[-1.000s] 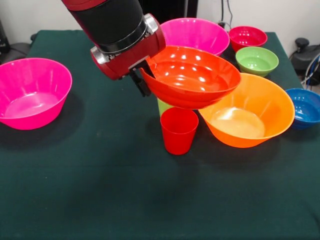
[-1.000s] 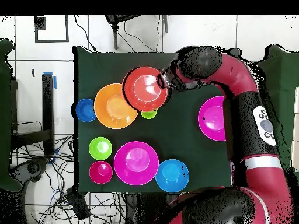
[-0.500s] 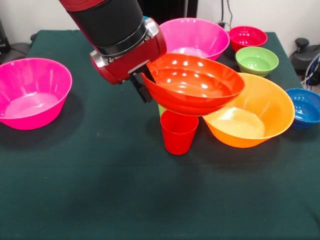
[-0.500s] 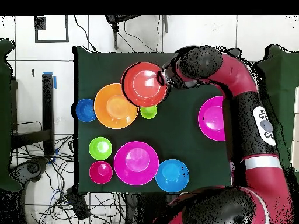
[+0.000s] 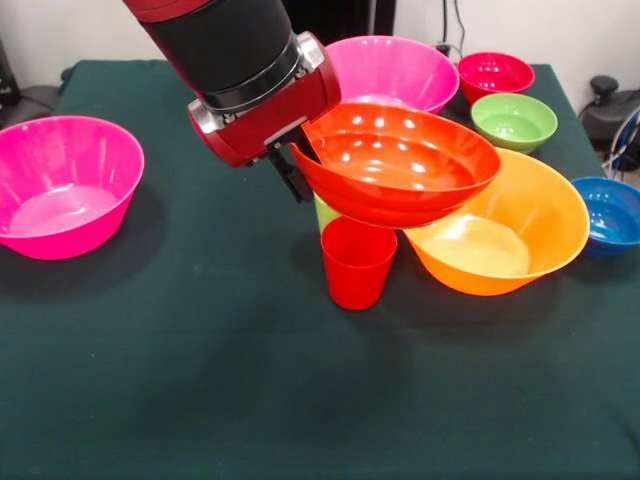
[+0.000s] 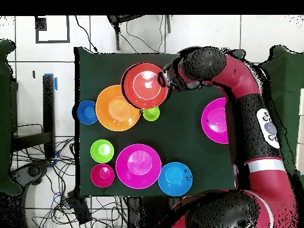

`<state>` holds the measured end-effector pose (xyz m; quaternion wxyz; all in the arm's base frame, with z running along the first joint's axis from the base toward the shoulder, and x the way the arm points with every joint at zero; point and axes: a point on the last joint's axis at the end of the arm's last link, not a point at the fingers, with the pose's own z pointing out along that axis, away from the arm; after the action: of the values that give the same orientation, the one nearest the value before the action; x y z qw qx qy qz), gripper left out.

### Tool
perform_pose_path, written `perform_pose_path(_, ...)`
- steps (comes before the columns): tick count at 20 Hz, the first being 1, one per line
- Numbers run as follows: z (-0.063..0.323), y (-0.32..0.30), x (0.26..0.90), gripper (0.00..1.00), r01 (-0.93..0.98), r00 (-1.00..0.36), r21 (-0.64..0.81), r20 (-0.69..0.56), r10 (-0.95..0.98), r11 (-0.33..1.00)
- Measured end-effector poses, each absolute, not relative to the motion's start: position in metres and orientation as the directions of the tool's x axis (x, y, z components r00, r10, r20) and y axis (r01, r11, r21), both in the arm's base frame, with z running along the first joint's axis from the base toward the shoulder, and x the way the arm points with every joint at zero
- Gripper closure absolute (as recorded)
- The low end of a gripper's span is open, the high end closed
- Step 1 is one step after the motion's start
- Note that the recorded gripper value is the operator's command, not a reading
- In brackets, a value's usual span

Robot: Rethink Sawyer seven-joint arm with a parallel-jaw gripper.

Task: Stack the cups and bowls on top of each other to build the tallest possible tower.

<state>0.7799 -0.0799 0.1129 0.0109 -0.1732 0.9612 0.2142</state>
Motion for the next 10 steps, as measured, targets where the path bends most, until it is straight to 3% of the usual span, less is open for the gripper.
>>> perform_pose_path(10, 0.1101, -0.0767, 0.7762, 1.0, -0.339, -0.939, 0.415, -0.088, -0.333, 0.845)
